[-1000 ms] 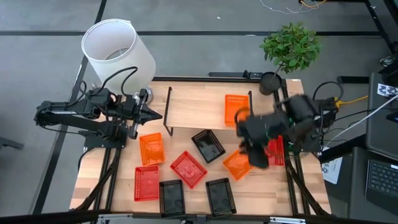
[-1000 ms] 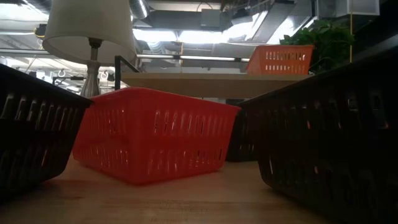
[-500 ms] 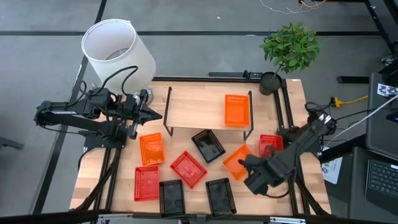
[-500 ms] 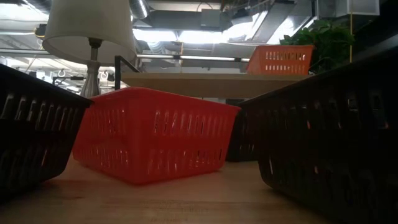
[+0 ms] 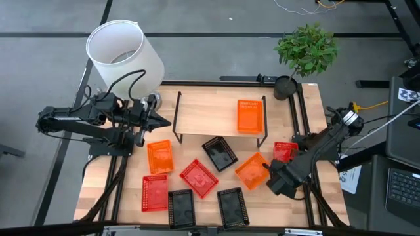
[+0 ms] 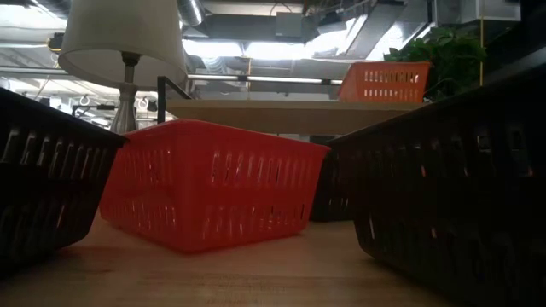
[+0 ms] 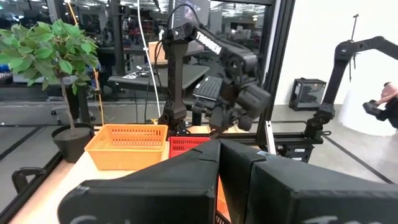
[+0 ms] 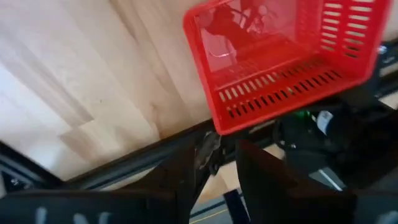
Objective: Stack baskets on shelf by color
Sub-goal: Put the right red bin on the shelf
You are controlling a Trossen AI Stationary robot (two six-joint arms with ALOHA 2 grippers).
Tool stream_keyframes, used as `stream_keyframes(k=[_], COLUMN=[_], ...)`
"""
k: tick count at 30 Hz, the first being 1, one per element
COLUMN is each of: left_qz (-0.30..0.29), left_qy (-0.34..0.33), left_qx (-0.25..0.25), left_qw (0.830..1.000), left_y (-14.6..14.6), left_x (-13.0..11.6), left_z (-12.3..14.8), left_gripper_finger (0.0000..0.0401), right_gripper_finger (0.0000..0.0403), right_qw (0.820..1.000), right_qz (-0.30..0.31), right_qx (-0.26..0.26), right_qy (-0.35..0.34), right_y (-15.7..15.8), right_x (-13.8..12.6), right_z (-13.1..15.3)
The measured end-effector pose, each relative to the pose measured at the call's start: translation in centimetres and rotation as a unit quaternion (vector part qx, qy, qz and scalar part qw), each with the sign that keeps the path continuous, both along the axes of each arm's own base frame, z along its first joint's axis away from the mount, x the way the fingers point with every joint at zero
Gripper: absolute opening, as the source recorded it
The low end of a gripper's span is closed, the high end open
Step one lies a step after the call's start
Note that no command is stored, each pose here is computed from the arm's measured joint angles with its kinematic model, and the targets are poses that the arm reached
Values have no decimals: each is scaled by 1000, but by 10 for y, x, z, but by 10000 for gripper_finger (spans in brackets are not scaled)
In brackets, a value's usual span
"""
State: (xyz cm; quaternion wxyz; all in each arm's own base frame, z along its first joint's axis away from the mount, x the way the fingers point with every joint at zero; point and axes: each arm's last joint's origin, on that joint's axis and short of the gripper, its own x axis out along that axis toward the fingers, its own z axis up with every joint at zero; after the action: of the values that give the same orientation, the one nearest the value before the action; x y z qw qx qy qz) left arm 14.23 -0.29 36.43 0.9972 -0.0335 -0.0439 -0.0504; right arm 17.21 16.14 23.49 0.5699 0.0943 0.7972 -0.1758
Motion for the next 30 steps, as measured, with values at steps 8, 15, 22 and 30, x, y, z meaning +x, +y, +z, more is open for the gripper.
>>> stream_keyframes(k=[8, 15, 22, 30], left_qz=[0, 0, 1, 1], left_qy=[0, 0, 0, 0], left_qx=[0, 0, 0, 0], left_qw=[1000, 1000, 1000, 1000], left_y=[0, 0, 0, 0], left_x=[0, 0, 0, 0], left_z=[0, 0, 0, 0], left_gripper_finger=[0, 0, 0, 0], right_gripper_finger=[116, 116, 116, 116], right_qw=[1000, 1000, 999, 999], right_qz=[-4, 2, 7, 8], right_qx=[-12, 20, 3, -1], right_qy=[-13, -23, -40, -37], right_y=[-14, -13, -14, -9], right_x=[-15, -14, -13, -7], right_z=[-35, -48, -48, -60])
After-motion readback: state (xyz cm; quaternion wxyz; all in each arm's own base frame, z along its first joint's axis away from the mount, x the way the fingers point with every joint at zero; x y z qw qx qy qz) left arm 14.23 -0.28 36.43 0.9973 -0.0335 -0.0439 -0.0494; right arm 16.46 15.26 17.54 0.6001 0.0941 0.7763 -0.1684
